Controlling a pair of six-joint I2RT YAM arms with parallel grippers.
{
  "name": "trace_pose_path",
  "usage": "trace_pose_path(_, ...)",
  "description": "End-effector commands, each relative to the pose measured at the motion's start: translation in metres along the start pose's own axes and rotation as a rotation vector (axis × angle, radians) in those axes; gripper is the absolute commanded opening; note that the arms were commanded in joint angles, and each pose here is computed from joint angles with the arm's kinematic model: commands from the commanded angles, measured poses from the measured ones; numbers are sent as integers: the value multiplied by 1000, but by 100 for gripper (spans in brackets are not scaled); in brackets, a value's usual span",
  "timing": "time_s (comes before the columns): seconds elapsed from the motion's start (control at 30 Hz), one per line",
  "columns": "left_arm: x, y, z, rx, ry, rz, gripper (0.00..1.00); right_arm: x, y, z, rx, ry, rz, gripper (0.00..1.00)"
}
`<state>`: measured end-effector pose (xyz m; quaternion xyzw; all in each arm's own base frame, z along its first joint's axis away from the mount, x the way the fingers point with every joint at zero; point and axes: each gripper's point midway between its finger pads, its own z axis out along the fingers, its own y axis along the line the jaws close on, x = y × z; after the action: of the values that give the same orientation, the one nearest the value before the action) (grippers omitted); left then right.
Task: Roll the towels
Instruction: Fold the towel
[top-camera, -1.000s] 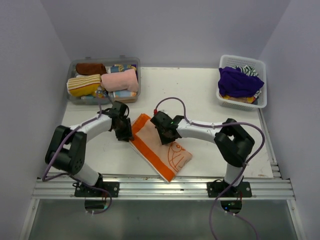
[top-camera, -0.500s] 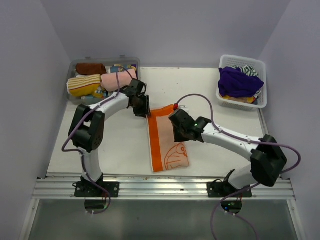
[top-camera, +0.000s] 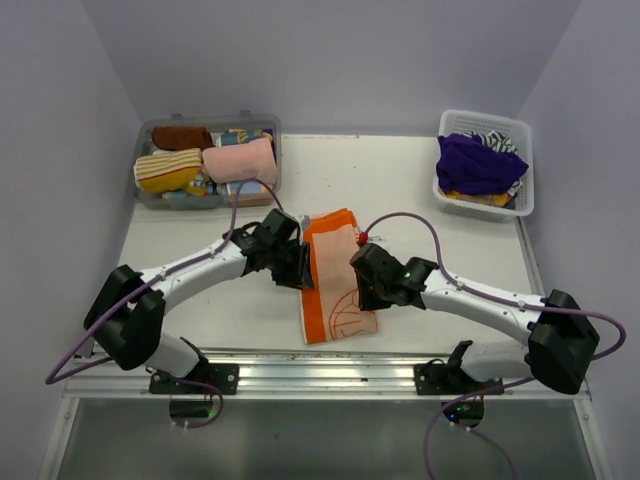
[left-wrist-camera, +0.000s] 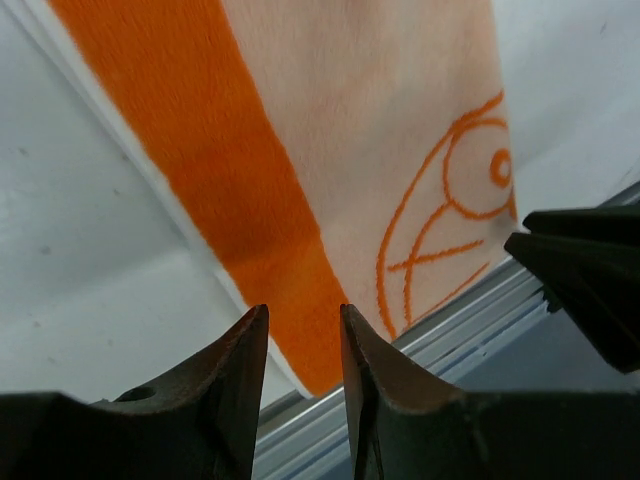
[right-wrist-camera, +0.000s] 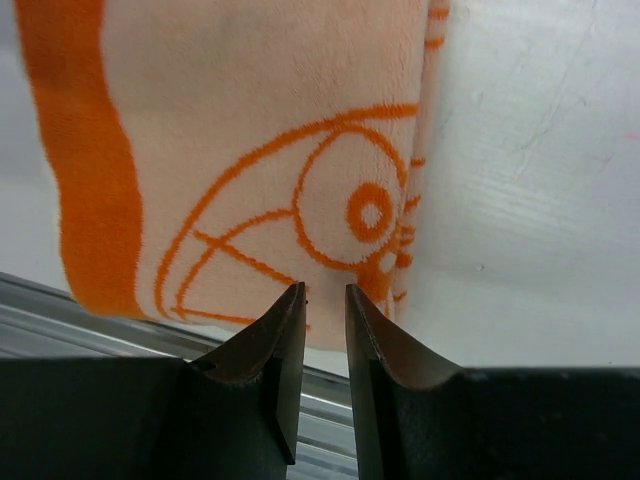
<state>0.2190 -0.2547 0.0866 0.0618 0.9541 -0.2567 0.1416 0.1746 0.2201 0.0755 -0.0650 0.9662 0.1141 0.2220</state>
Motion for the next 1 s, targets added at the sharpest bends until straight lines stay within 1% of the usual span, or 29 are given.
trace_pose_path(0.0, 18, -18, 6, 71, 15, -22, 39, 29, -8, 10, 3, 61, 63, 26)
trace_pose_path(0.1, 38, -19, 18, 91, 66, -18, 38, 42, -18, 24, 42, 88, 72, 25)
trace_pose_path(0.17, 46, -18, 23, 87, 90, -23, 38, 43, -19, 24, 52, 93, 70, 24)
trace_pose_path(0.3, 56, -26, 23, 86, 109, -3, 38, 26, -16, 10, 44, 29, 71, 25)
trace_pose_path(0.37, 54, -31, 18, 86, 98, 0, 38, 22, -15, -1, 42, 7, 67, 25)
trace_pose_path(0.5, 57, -43, 8, 92, 97, 24, 38, 8, 2, -19, 5, -44, 53, 25)
trace_pose_path(0.57, 60, -47, 8, 106, 103, 20, 39, 6, 13, -20, -14, -48, 40, 25)
trace_pose_path(0.63, 63, -51, 14, 136, 108, 16, 38, 5, 20, -16, -25, -52, 36, 26)
trace_pose_path(0.67, 73, -46, 20, 135, 142, -2, 38, 9, 21, -9, -18, -29, 31, 26)
trace_pose_path(0.7, 73, -48, 24, 155, 137, -1, 38, 12, 20, -4, -10, -20, 30, 26)
trace_pose_path(0.77, 86, -36, 34, 137, 169, -29, 38, 17, 22, 6, -16, -5, 38, 27)
trace_pose_path(0.8, 86, -35, 38, 144, 164, -30, 38, 28, 14, 17, 15, 24, 36, 27)
trace_pose_path(0.83, 92, -28, 42, 130, 178, -43, 38, 29, 14, 22, 13, 23, 44, 27)
trace_pose_path(0.9, 96, -22, 50, 114, 190, -45, 37, 42, 7, 35, 37, 59, 44, 27)
trace_pose_path(0.97, 98, -18, 55, 97, 200, -47, 36, 47, 7, 42, 41, 69, 53, 27)
